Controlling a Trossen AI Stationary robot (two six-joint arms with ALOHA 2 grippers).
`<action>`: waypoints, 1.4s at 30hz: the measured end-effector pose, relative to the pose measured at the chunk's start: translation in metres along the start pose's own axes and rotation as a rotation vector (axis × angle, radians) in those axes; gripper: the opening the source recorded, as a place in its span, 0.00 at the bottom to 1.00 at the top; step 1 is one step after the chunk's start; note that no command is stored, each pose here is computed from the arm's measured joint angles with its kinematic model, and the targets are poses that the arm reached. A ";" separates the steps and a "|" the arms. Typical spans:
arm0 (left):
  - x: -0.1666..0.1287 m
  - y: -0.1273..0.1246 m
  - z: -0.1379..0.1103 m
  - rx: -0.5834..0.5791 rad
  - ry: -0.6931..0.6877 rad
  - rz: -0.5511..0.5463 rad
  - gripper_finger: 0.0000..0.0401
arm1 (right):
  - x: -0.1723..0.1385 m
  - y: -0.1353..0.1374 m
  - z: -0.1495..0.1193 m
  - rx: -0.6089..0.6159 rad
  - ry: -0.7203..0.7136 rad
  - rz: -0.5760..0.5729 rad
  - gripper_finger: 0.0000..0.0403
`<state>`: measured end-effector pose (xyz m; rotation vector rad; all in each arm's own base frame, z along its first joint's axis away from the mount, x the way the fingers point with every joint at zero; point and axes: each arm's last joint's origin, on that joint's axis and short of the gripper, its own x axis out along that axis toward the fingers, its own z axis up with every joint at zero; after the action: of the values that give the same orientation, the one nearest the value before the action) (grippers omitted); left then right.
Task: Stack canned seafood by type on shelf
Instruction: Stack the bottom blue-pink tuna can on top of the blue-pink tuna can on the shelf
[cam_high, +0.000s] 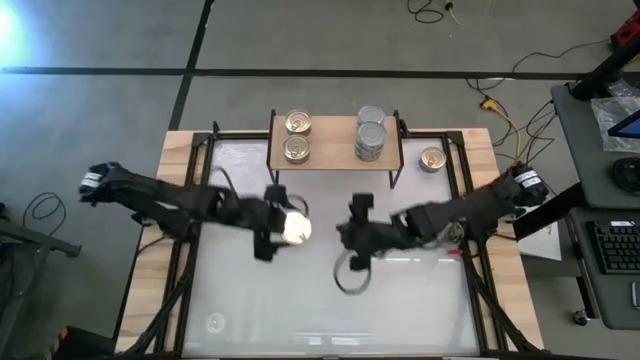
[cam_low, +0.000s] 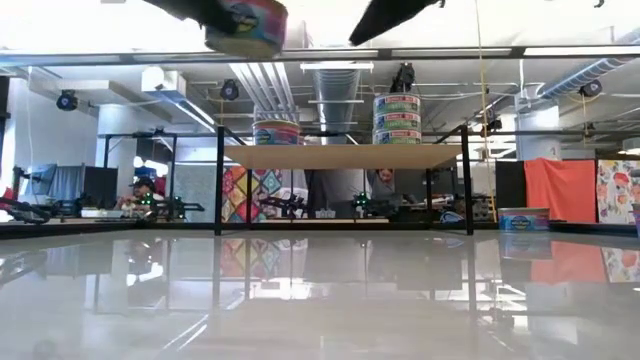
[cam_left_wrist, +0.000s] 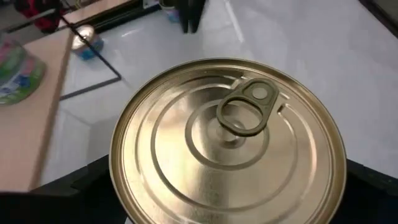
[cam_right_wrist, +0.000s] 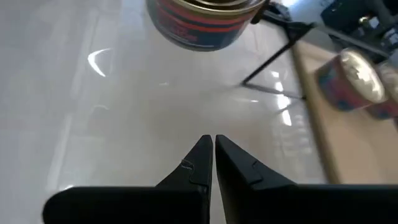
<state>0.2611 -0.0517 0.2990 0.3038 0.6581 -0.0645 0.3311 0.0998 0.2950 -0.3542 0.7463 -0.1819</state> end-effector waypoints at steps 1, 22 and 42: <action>-0.006 0.011 -0.005 0.004 -0.011 -0.004 0.92 | 0.005 -0.009 0.003 -0.003 0.000 -0.008 0.03; -0.047 0.202 -0.083 -0.153 -0.160 -0.003 0.92 | 0.057 -0.159 0.064 0.033 -0.190 -0.158 0.03; 0.002 0.251 -0.079 -0.139 -0.047 -0.115 0.96 | 0.109 -0.236 0.029 0.050 -0.258 -0.012 0.03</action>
<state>0.2548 0.2117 0.3027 0.1296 0.6295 -0.1346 0.4213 -0.1422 0.3353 -0.3274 0.4842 -0.1619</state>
